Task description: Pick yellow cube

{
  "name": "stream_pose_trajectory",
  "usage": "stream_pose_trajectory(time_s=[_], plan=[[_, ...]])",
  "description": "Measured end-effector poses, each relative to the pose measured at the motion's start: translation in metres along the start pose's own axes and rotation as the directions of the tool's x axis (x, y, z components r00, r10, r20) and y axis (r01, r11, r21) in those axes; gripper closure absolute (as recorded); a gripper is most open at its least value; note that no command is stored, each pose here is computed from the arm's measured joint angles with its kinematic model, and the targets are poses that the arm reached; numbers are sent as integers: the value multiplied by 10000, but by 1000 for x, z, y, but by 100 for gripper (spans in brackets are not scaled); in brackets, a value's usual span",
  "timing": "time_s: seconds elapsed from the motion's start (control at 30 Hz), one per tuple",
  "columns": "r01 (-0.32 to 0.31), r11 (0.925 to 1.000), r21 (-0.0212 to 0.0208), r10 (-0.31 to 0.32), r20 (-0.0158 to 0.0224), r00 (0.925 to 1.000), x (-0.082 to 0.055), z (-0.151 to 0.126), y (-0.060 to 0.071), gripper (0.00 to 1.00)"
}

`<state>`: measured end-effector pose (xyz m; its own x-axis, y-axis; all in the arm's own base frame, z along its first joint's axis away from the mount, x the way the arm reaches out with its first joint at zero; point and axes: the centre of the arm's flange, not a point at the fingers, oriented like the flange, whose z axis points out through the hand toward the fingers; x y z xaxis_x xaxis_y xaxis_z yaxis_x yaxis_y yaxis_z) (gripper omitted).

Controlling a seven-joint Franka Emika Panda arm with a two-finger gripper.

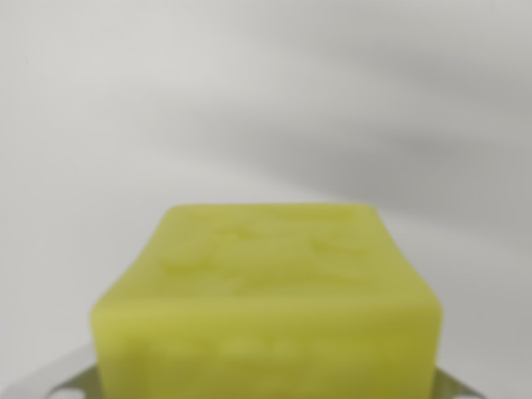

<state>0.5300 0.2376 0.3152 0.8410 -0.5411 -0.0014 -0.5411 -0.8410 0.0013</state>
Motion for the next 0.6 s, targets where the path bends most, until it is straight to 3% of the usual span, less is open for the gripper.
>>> stream_pose_trajectory(time_s=[0.6], plan=[[0,10000,-1,0,2,10000,0,-30,0,100]])
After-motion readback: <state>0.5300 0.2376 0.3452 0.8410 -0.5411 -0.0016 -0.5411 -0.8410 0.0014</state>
